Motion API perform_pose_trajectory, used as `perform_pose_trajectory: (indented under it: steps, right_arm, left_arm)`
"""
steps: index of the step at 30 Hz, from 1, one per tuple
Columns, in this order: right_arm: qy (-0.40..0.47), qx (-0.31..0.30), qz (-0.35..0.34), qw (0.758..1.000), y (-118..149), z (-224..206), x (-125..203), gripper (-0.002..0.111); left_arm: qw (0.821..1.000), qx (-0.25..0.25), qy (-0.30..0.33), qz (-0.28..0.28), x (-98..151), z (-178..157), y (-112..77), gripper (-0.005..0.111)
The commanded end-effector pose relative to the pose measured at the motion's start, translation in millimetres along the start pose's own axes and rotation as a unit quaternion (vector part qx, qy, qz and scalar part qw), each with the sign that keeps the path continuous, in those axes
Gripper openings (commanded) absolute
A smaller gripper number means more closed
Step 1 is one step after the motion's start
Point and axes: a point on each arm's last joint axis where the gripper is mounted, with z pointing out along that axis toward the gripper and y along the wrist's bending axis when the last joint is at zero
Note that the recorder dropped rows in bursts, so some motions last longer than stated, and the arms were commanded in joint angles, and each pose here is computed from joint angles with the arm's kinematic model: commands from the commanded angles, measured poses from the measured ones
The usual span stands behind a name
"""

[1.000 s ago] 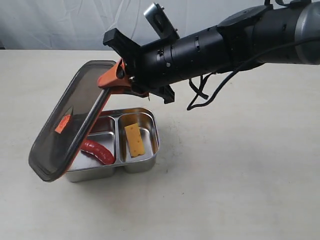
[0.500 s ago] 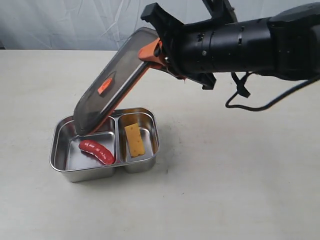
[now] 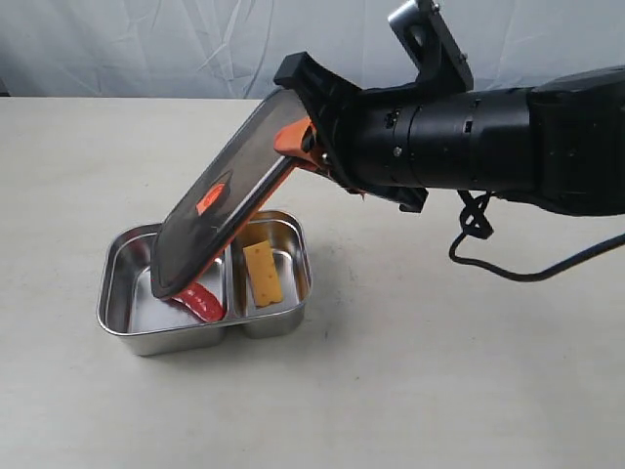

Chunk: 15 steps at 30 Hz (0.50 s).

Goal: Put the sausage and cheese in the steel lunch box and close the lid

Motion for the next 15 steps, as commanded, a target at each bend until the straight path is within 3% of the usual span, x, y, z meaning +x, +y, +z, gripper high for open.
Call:
perform_pose_trajectory:
  steps: [1, 6, 15]
  right_arm:
    - [0.0, -0.014, -0.009, 1.0, 9, -6, 4, -0.001]
    - [-0.021, -0.039, 0.011, 0.999, 25, -19, -2, -0.001]
    - [-0.044, -0.096, -0.134, 0.985, 66, -35, -7, -0.001]
  left_arm:
    - [0.998, -0.003, -0.018, -0.054, -3, -2, 1.3, 0.049]
    - [0.993, 0.008, -0.027, -0.113, -5, -2, -0.3, 0.049]
    - [0.985, 0.021, -0.053, -0.16, -10, -2, -1.7, 0.049]
